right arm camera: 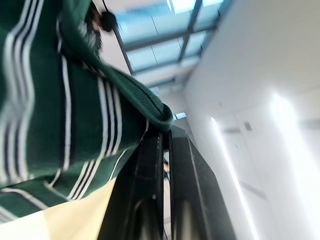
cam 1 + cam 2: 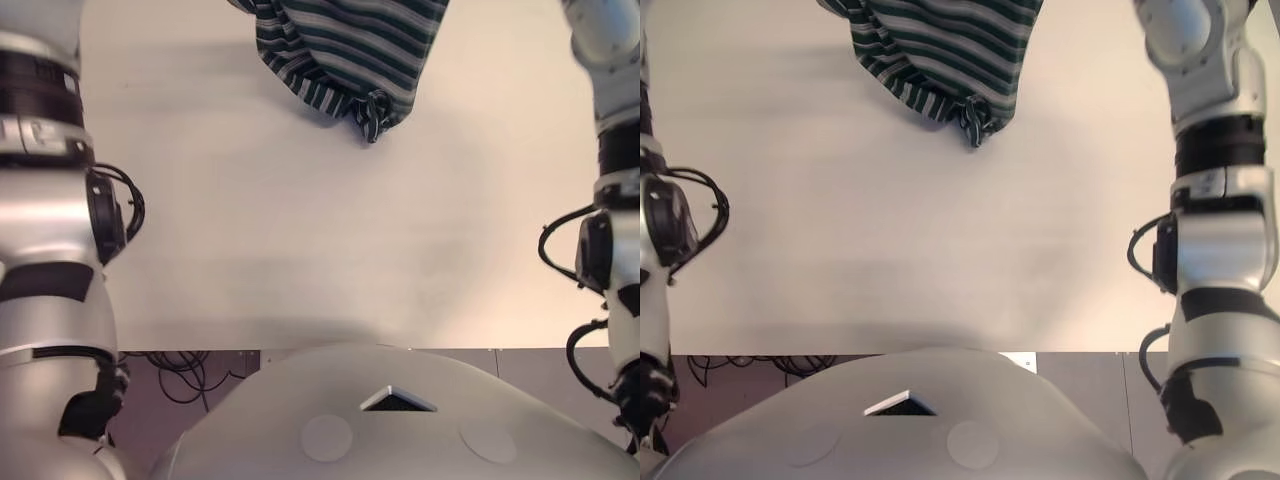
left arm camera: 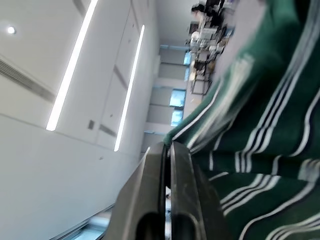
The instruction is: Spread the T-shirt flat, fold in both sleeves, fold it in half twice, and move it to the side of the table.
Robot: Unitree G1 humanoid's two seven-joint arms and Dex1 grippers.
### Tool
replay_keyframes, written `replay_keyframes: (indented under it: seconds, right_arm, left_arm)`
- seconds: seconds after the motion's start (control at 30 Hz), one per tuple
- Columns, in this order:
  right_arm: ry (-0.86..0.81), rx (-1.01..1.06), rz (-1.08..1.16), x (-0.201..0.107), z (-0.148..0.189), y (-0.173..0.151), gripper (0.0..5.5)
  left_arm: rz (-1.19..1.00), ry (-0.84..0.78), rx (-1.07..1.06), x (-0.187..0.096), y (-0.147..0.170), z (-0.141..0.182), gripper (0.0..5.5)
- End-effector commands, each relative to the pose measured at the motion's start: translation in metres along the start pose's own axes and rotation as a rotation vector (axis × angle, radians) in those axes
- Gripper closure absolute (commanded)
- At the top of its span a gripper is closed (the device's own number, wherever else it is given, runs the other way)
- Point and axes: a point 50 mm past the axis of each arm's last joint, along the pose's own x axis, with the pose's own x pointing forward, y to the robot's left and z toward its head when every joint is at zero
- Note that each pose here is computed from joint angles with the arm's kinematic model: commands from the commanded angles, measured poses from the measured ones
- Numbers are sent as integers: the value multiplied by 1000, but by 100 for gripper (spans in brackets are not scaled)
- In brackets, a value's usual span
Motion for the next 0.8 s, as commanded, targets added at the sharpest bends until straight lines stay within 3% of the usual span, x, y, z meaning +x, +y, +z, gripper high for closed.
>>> replay_keyframes:
  seconds: [0.03, 0.27, 0.5, 0.6, 0.7, 0.8]
  right_arm:
    - [109, -76, -61, 25, -7, -43, 546]
    - [196, -230, -209, 46, 5, -104, 546]
    - [164, -429, -324, 38, 6, -132, 546]
    - [85, -433, -293, 26, 1, -123, 546]
    - [-149, -290, -122, 7, 9, -86, 546]
    - [-470, -2, 170, -53, 38, -17, 546]
  left_arm:
    - [68, 66, 53, 23, 40, 2, 550]
    - [161, 168, 104, 39, 81, 9, 550]
    - [230, 135, 81, 42, 92, 16, 550]
    - [158, 74, -6, 39, 75, 14, 550]
    - [-51, -121, -195, 22, 31, 12, 550]
    - [-373, -373, -394, -37, -44, 14, 550]
